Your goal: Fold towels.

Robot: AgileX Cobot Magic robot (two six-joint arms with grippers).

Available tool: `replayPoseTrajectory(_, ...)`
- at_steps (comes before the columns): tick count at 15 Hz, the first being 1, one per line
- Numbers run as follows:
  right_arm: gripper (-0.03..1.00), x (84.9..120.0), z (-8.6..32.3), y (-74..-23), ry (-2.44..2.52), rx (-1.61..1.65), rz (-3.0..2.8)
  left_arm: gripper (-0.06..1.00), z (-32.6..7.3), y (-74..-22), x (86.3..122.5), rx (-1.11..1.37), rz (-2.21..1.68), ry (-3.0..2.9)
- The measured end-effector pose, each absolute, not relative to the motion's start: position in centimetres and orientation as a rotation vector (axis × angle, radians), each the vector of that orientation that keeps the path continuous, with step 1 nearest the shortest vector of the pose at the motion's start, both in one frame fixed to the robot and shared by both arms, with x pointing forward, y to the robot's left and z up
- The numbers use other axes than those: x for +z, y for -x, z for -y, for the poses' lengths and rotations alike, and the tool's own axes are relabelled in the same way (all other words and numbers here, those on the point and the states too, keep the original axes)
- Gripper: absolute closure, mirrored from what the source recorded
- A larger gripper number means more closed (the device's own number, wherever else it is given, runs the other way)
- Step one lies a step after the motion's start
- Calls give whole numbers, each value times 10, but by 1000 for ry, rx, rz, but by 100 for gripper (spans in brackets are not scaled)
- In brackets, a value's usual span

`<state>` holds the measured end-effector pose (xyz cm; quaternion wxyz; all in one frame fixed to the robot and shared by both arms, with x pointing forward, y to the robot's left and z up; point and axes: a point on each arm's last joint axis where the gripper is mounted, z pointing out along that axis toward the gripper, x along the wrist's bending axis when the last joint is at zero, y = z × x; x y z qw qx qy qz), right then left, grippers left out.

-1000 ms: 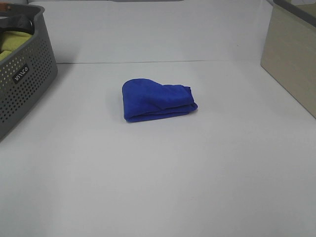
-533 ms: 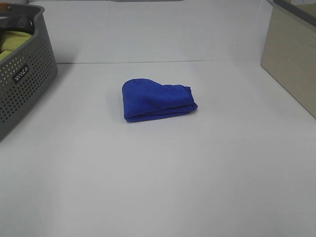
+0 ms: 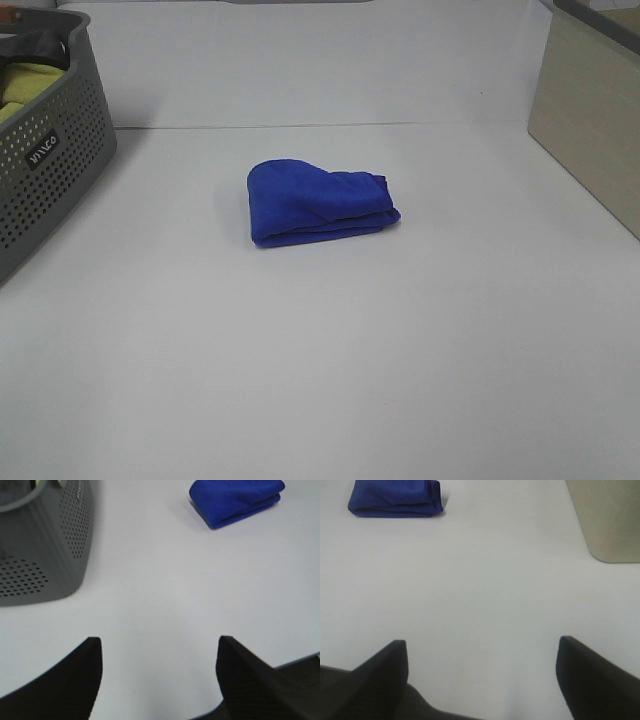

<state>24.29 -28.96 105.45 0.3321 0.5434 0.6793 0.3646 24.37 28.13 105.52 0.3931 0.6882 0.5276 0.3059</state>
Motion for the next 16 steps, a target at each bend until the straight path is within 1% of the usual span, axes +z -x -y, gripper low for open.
replayPoseTrajectory(2,20,1054,290,-234,-1381,985,-1728,31,-281,-232,1055,837,-1295,-1698)
replayPoseTrajectory(16,20,1054,290,-231,-1371,995,-1717,31,-281,-231,1055,845,-1291,-1694)
